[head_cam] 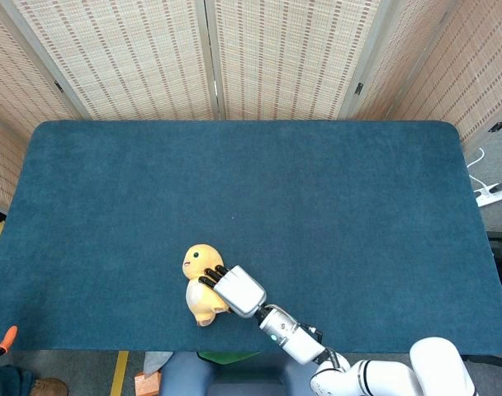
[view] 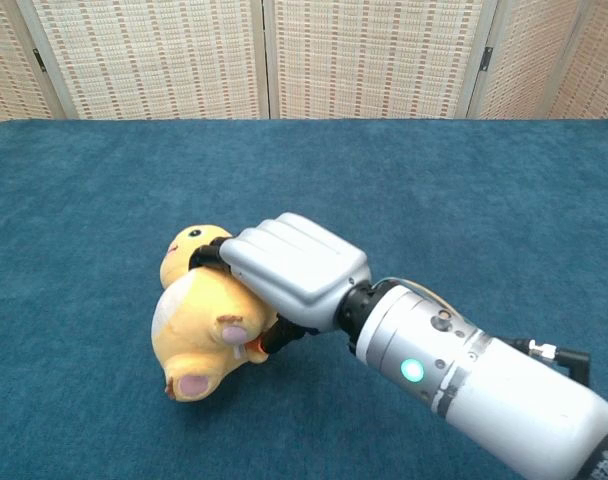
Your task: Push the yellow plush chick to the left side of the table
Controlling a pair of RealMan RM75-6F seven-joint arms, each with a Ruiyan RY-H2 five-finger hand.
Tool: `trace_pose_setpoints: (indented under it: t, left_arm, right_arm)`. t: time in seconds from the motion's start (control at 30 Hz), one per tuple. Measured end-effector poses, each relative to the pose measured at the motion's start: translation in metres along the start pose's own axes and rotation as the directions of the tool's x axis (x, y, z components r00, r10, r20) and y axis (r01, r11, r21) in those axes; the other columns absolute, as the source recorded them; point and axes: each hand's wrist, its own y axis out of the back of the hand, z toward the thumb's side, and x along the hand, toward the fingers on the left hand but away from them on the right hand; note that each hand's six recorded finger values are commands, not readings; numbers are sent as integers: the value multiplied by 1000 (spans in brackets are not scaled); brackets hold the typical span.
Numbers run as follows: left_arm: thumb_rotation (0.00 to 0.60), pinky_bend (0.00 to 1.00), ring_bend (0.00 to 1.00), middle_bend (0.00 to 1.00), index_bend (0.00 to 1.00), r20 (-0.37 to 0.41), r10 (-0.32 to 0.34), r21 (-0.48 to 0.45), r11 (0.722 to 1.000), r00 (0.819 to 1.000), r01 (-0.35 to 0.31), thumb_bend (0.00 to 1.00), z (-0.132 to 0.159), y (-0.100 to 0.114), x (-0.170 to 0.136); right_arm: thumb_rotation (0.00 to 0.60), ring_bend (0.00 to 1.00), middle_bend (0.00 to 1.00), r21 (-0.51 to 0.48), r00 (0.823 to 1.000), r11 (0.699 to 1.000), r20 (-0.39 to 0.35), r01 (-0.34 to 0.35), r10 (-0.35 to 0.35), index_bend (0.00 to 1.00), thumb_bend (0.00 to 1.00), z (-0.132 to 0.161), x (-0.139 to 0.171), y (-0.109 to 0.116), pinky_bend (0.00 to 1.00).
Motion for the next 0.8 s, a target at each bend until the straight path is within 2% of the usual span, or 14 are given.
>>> trace_pose_setpoints:
  t: [0.07, 0.17, 0.27, 0.53, 0.67, 0.8]
  left_arm:
    - [600, 147, 0, 0, 0, 9, 6, -4, 1000, 1000, -6, 340, 0, 3, -1]
    - [600, 147, 0, 0, 0, 23, 4, -8, 1000, 1000, -4, 341, 3, 4, -3]
    - [600, 147, 0, 0, 0, 29, 3, -7, 1000, 1000, -3, 341, 5, 4, -4]
    - [600, 171, 17, 28, 0, 93, -3, 3, 1000, 996, 3, 340, 23, -1, 0]
    - [600, 255, 58, 85, 7, 152, -3, -35, 999, 988, 8, 326, 44, -7, -1]
    - [600, 339, 130, 147, 40, 227, 14, -37, 999, 974, -6, 312, 71, -11, -5]
  right_arm:
    - [600, 14, 15, -7, 999, 999, 14, -39, 39, 0, 356, -1, -2, -7, 221]
    - [600, 0, 0, -21, 996, 996, 25, -83, 84, 0, 230, 1, -2, -11, 89]
    - [600, 0, 0, -28, 997, 997, 20, -77, 78, 0, 155, 3, 3, -2, 1]
    - [600, 0, 0, -76, 998, 996, 32, -42, 45, 0, 131, -9, 35, 37, 0]
    - [600, 0, 0, -99, 998, 995, 48, -32, 37, 0, 121, -19, 56, 55, 0]
    - [600, 0, 0, -96, 994, 995, 112, 16, -5, 0, 120, -46, 93, 79, 0]
